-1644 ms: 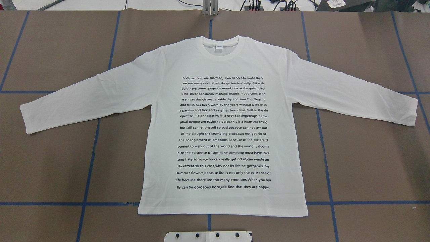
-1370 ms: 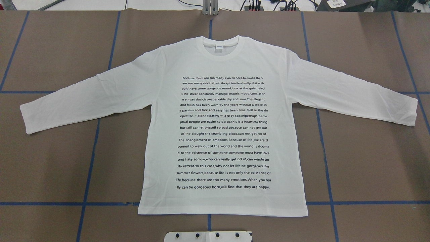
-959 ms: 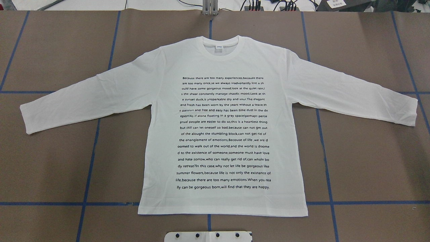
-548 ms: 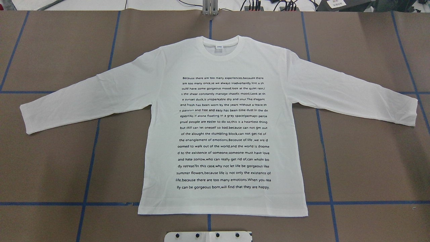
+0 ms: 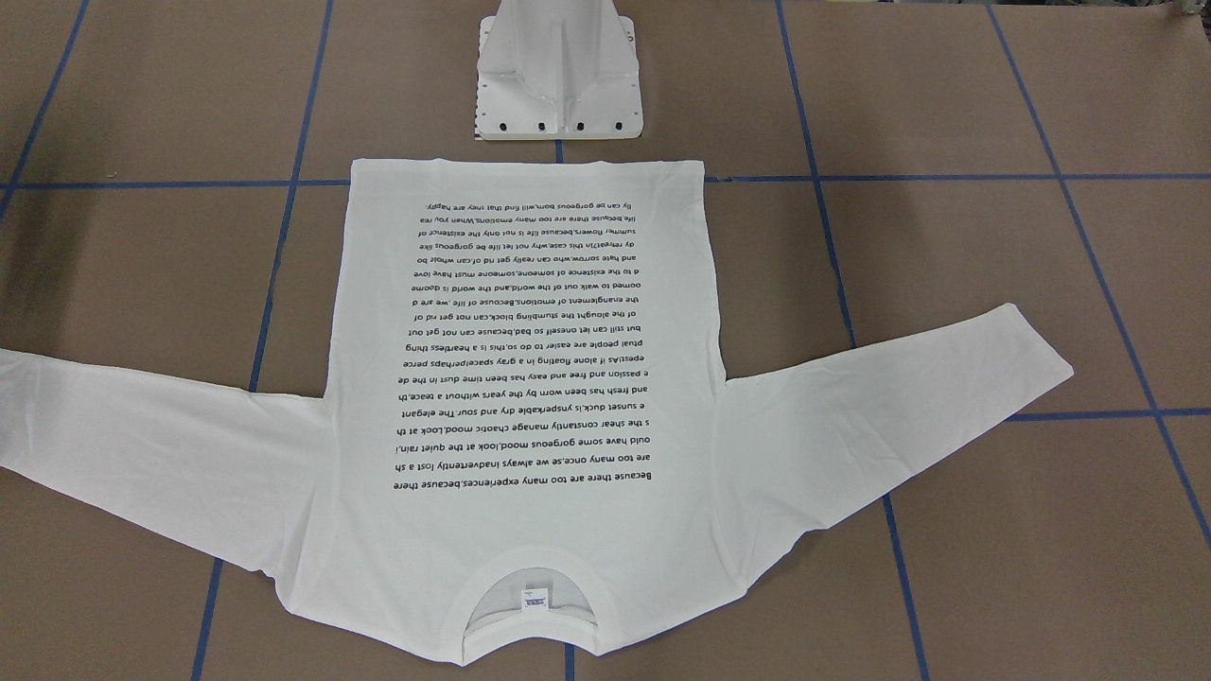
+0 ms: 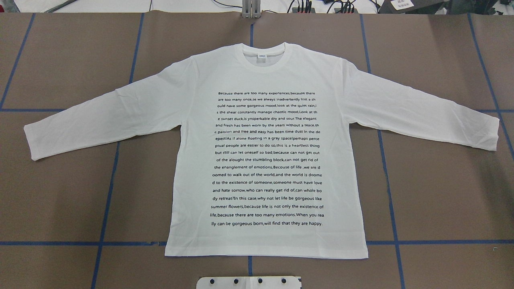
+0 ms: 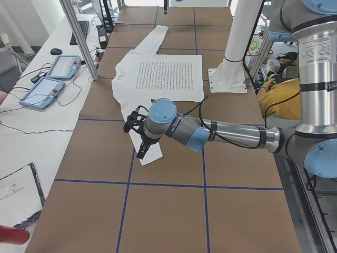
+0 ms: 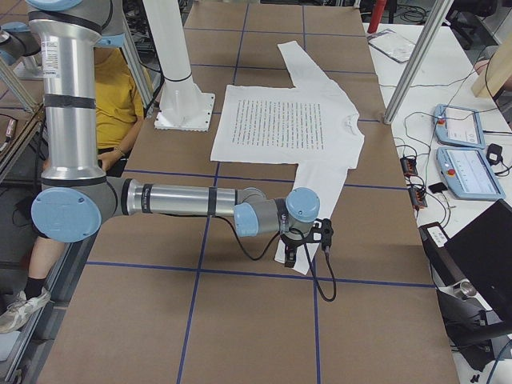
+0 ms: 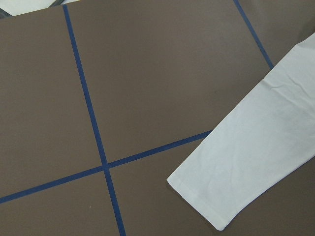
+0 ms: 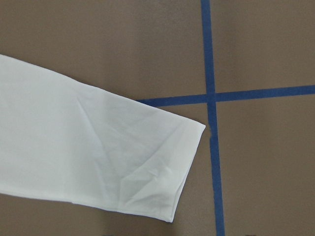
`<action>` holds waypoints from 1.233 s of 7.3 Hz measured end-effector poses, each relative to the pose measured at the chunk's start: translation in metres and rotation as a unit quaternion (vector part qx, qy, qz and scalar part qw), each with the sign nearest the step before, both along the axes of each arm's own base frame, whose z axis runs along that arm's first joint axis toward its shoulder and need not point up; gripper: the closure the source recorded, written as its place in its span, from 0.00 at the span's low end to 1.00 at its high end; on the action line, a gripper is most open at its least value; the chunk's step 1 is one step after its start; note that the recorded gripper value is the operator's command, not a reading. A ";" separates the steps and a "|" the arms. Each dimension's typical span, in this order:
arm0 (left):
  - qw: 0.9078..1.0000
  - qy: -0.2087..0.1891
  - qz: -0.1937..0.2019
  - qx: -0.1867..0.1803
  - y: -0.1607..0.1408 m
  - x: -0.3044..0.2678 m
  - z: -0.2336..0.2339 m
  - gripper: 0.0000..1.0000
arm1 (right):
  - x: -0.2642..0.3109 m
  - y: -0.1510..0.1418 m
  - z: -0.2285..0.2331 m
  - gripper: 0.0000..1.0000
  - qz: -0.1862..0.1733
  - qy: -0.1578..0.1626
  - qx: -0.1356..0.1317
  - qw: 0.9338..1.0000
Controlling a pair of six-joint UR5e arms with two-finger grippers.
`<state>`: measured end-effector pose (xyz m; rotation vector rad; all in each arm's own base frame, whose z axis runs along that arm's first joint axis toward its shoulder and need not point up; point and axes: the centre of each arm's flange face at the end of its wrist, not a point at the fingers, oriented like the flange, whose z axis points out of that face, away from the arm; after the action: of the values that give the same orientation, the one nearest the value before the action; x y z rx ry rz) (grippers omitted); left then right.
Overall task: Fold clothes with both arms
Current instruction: 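Grasp the cuff of the sleeve nearest the right gripper with the right gripper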
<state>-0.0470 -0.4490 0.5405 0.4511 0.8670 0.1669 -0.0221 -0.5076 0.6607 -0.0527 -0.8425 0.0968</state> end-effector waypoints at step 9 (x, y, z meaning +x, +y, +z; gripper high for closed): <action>1.000 0.001 0.000 0.007 0.000 0.000 -0.003 0.00 | -0.080 0.010 0.059 0.19 0.085 -0.030 -0.064 0.994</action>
<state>-0.0473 -0.4490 0.5373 0.4644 0.8691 0.1721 -0.1016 -0.4976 0.7198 -0.1042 -0.8990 0.3098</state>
